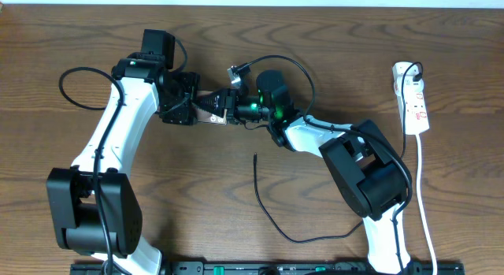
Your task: Plug charger to phone and switch on socket
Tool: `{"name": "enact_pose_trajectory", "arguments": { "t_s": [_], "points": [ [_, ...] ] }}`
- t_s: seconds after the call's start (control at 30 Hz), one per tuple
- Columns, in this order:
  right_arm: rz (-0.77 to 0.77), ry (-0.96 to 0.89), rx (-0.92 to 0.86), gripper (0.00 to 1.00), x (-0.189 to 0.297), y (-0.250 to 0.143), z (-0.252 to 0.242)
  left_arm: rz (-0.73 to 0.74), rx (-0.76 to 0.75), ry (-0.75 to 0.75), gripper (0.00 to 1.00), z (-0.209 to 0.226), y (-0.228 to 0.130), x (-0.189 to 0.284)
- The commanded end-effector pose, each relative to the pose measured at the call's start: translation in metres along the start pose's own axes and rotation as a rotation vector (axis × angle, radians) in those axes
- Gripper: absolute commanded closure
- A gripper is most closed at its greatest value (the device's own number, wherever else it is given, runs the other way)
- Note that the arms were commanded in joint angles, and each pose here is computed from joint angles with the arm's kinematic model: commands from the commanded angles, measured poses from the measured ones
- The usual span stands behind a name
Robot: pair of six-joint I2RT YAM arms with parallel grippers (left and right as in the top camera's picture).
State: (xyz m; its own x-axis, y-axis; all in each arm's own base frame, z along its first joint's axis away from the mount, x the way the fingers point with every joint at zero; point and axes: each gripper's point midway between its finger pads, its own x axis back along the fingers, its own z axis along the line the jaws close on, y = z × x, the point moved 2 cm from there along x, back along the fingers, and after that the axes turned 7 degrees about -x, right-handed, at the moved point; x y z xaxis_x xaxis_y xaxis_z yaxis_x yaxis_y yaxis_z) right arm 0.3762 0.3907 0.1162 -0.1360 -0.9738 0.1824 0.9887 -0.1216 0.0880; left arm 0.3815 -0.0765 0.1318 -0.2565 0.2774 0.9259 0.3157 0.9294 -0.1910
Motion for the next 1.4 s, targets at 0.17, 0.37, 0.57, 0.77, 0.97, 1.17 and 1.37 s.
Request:
{"name": "enact_pose_trajectory", "arguments": {
  "t_s": [0.17, 0.37, 0.57, 0.77, 0.97, 1.17, 1.37],
  "points": [
    [0.008, 0.007, 0.072, 0.46, -0.004, -0.002, 0.004, -0.004, -0.007, 0.009, 0.93, 0.002, 0.0, -0.001],
    [0.014, 0.008, 0.073, 0.51, -0.006, -0.005, 0.005, -0.004, -0.015, 0.009, 0.93, 0.002, 0.0, -0.001],
    [0.018, 0.008, 0.073, 0.57, -0.008, -0.007, 0.005, -0.004, -0.02, 0.009, 0.93, 0.002, 0.0, -0.002],
    [0.027, 0.009, 0.075, 0.59, -0.01, -0.011, 0.006, -0.005, -0.037, 0.01, 0.93, 0.002, 0.0, -0.002],
    [0.035, 0.011, 0.077, 0.6, -0.013, -0.015, 0.007, -0.004, -0.046, 0.009, 0.93, 0.002, 0.0, -0.002],
    [0.038, 0.01, 0.086, 0.62, -0.014, -0.016, 0.007, -0.004, -0.053, 0.01, 0.92, 0.002, -0.001, -0.002],
    [0.04, 0.006, 0.094, 0.72, -0.014, -0.016, 0.005, -0.002, -0.059, 0.011, 0.92, 0.002, -0.003, -0.002]
  ]
}}
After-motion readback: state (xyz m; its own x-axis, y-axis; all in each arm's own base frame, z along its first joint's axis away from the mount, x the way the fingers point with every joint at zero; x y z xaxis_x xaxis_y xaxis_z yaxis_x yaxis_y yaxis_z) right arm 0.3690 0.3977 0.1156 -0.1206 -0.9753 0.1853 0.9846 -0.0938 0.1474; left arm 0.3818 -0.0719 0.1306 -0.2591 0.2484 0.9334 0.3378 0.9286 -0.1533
